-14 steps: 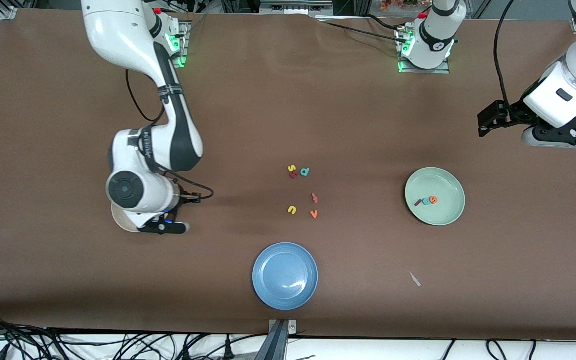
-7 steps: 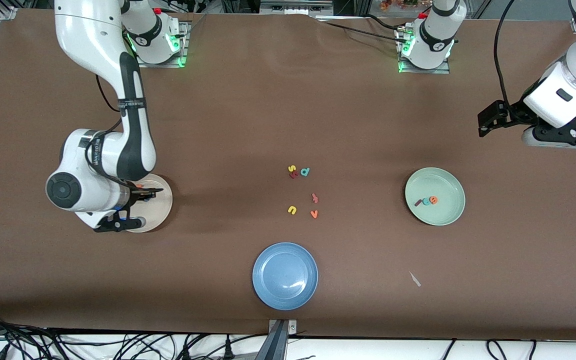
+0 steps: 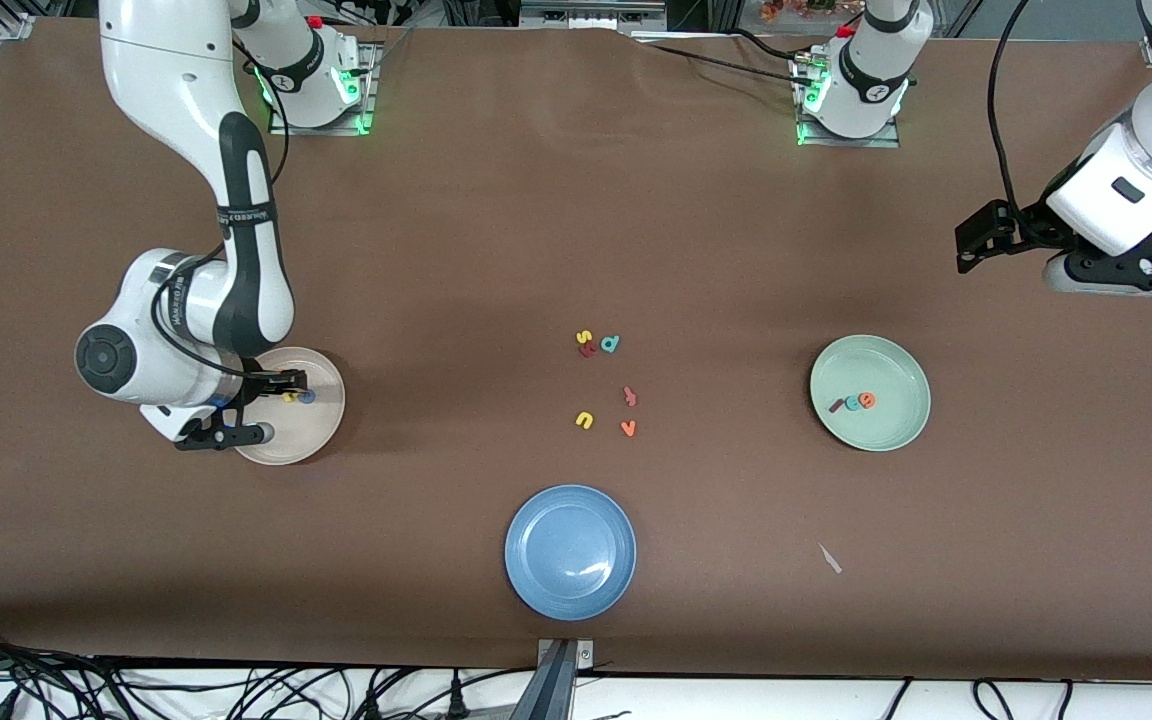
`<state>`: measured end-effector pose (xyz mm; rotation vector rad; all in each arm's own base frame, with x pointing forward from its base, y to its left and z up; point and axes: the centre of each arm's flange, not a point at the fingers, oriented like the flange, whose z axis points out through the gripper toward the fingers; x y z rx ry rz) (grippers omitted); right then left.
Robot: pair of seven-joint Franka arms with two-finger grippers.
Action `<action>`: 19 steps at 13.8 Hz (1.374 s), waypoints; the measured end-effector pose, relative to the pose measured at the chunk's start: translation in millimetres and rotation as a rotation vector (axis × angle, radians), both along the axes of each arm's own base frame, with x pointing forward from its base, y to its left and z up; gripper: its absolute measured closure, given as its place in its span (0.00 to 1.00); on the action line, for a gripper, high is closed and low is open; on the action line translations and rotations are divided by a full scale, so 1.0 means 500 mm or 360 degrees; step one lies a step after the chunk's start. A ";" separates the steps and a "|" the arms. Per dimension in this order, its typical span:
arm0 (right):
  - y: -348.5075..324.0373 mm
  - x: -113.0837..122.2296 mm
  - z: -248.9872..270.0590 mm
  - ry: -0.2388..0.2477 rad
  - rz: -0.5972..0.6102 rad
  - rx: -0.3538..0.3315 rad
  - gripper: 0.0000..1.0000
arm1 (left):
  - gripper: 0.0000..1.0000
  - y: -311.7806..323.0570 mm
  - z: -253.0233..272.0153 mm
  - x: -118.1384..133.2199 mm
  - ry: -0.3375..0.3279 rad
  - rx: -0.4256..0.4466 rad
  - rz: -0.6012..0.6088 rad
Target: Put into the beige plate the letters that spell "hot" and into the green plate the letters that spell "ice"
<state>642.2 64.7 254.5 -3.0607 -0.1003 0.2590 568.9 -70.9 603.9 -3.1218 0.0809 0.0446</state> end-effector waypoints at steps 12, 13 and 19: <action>0.055 0.047 0.196 0.0080 -0.0226 0.0008 0.00 | 0.00 0.000 0.000 0.000 0.0001 0.0000 0.0000; 0.040 0.051 0.211 0.0084 -0.0257 0.0008 0.00 | 0.00 0.000 0.000 0.000 0.0001 0.0000 0.0000; -0.089 0.034 0.374 -0.0029 -0.0084 -0.0089 0.00 | 0.00 0.000 0.000 0.000 0.0001 0.0000 0.0000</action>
